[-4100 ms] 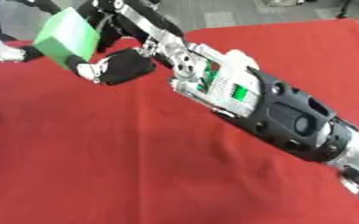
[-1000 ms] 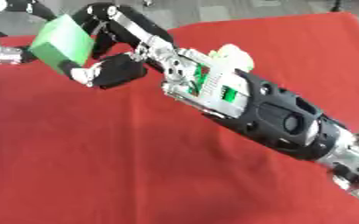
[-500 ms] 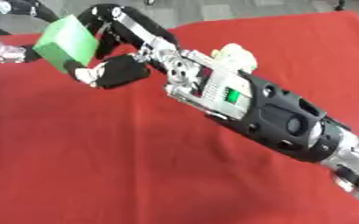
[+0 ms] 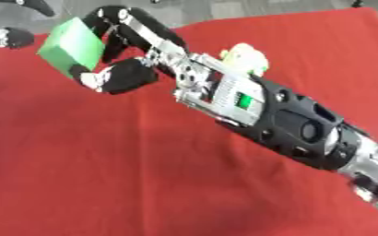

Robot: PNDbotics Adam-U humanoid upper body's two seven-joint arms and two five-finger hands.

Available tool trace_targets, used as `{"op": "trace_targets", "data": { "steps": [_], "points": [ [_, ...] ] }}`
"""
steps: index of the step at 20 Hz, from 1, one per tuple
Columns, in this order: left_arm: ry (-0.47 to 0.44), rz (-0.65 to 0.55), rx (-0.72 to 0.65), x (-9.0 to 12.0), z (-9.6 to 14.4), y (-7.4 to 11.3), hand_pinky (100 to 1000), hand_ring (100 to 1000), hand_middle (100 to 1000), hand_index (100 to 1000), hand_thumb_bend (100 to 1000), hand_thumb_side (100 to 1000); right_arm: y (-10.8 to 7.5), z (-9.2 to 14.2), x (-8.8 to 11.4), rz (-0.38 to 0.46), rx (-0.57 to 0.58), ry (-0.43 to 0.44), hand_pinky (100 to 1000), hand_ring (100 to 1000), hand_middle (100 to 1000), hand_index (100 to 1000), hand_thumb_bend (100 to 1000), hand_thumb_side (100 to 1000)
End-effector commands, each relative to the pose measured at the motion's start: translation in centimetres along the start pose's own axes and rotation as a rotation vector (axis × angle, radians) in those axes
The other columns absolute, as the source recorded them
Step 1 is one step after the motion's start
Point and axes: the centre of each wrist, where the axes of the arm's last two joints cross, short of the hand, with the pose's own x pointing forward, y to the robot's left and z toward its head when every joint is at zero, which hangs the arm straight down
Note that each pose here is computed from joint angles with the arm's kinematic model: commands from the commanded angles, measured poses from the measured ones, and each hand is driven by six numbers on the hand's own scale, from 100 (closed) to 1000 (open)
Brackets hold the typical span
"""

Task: Pick up the objects with one hand, pass them to the other hand, and then place them into the box on the other side of the table.

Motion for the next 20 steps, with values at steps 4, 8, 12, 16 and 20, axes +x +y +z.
{"op": "trace_targets", "data": {
  "steps": [4,8,12,16,20],
  "points": [
    [-0.079,-0.129,-0.117,0.4,1.9,1.8,1000,951,897,966,311,807,-0.8,0.1,0.4,0.032,-0.021,-0.012,628,505,373,534,100,100],
    [-0.100,-0.130,-0.113,0.9,2.4,1.7,1000,947,891,959,303,694,-0.8,0.1,0.4,0.034,-0.025,-0.009,628,505,373,533,100,100],
    [-0.120,-0.123,-0.108,1.7,2.6,1.8,1000,949,894,961,311,699,-0.9,0.1,0.4,0.034,-0.025,-0.009,628,505,373,534,100,100],
    [-0.117,-0.119,-0.101,2.0,2.7,2.1,1000,952,897,968,306,746,-0.9,0.1,0.4,0.031,-0.025,-0.011,628,505,373,533,100,100],
    [-0.122,-0.108,-0.092,2.1,2.5,2.3,1000,951,896,970,263,803,-0.9,0.0,0.5,0.029,-0.023,-0.017,627,505,373,532,100,100]
  ]
}}
